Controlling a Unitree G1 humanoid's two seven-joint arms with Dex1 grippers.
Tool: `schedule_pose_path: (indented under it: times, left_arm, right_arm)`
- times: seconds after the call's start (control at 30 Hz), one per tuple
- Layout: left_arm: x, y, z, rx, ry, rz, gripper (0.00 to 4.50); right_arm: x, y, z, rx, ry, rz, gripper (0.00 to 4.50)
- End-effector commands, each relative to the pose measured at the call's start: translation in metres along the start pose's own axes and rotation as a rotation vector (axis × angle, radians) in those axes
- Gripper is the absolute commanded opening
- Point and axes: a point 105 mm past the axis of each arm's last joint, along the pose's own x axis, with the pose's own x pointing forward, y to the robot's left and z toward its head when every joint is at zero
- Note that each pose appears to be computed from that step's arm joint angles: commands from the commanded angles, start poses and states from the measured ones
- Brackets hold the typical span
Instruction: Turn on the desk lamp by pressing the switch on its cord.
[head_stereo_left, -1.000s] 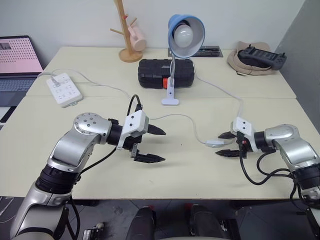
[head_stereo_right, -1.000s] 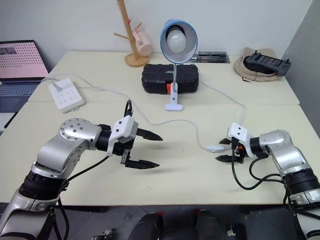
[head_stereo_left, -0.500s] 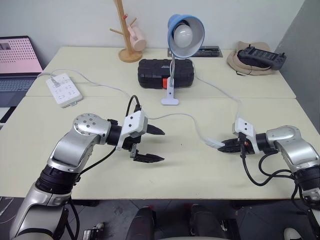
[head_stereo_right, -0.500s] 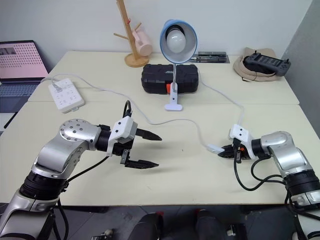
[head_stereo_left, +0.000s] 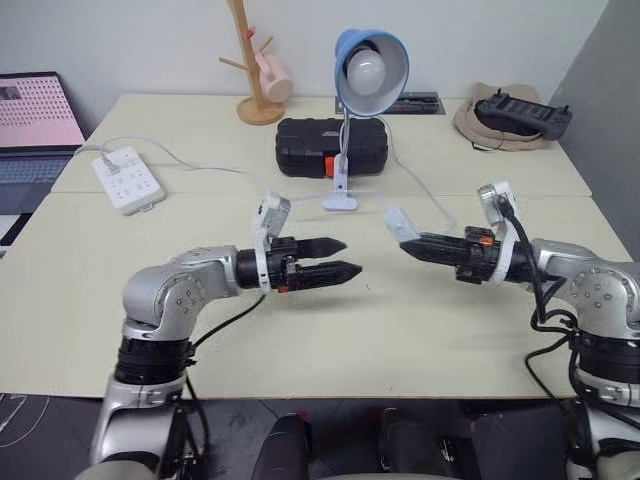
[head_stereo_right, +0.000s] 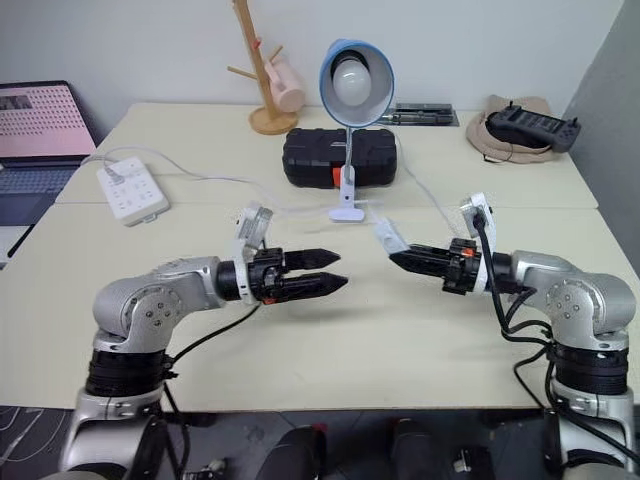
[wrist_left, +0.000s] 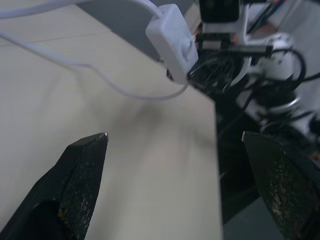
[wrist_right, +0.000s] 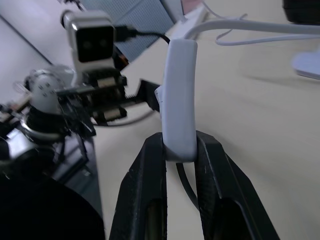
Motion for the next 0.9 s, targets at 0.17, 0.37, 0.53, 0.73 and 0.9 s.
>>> schedule_pose_path:
  times: [0.17, 0.37, 0.53, 0.73, 0.9]
  left_arm:
    - [0.013, -0.016, 0.029, -0.141, -0.202, -0.095, 4.5]
    - [0.025, -0.018, 0.032, -0.182, -0.231, -0.126, 4.5]
    - [0.031, -0.02, 0.031, -0.178, -0.225, -0.141, 4.5]
    - [0.033, -0.022, 0.03, -0.178, -0.222, -0.16, 4.32]
    - [0.035, -0.021, 0.033, -0.178, -0.238, -0.172, 3.35]
  right_arm:
    - [-0.005, 0.022, 0.019, 0.033, -0.048, 0.038, 0.4]
    - [-0.003, 0.032, 0.015, 0.053, -0.026, 0.078, 0.4]
    - [-0.002, 0.037, 0.013, 0.057, -0.016, 0.092, 0.4]
    - [-0.001, 0.044, 0.012, 0.052, -0.012, 0.113, 0.4]
    - [0.001, 0.049, 0.011, 0.054, -0.01, 0.126, 0.4]
